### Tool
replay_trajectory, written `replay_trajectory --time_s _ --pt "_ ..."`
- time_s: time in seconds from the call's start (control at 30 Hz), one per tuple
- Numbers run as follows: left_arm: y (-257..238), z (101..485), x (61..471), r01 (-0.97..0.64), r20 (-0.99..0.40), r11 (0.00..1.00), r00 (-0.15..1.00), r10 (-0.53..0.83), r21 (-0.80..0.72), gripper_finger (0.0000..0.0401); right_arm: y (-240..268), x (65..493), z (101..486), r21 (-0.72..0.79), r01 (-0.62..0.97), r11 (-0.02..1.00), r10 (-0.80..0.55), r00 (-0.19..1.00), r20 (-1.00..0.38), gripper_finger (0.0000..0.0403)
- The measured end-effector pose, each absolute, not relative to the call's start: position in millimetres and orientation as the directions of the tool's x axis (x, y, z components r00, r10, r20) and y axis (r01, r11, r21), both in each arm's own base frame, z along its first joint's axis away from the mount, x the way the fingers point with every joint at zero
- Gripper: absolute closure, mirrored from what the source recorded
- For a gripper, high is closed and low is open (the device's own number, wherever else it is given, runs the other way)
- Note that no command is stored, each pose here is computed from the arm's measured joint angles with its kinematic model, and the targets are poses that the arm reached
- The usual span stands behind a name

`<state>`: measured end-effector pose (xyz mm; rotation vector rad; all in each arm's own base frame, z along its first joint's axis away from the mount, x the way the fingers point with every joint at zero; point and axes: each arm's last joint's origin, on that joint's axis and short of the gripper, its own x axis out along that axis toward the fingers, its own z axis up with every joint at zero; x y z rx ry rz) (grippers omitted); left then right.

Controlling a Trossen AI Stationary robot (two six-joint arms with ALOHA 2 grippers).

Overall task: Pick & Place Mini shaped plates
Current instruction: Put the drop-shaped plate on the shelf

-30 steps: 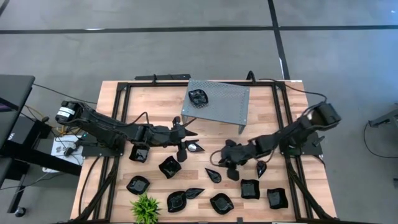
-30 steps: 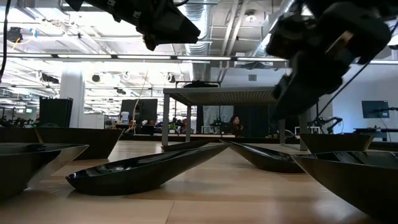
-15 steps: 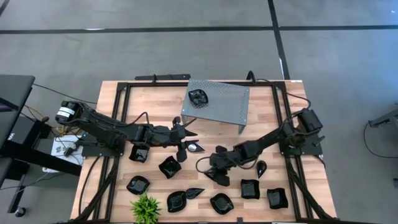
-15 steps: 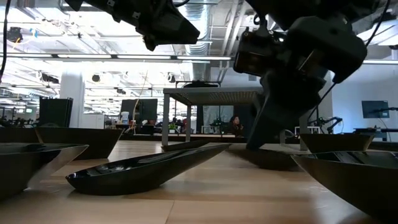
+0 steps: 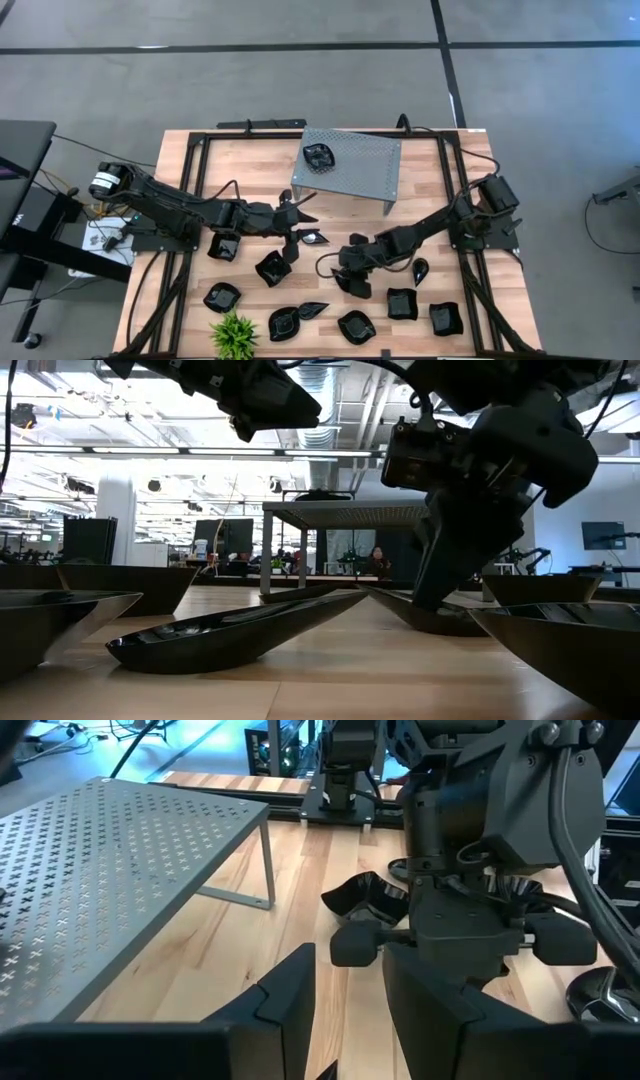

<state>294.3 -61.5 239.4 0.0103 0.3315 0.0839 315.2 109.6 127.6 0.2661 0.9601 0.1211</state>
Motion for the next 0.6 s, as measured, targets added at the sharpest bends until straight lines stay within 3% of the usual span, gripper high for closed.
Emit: replay_trajectory --time_s 0.17,0.4,0.6 --pt "-61.5 239.4 294.3 -0.080 -0.325 0.996 0.942 0.084 0.024 0.0280 106.2 316.4 127.6 0.300 0.050 0.953 0.219 0.570 -0.792 0.0397" --pt "-61.5 239.4 294.3 -0.081 -0.324 0.996 0.942 0.084 0.024 0.0280 98.2 316.4 129.7 0.329 0.089 0.940 0.227 0.557 -0.799 0.0400" --pt "-61.5 239.3 294.2 -0.081 -0.325 0.996 0.942 0.084 0.024 0.0280 85.6 303.1 172.5 0.333 0.089 0.939 0.216 0.602 -0.769 0.0401"
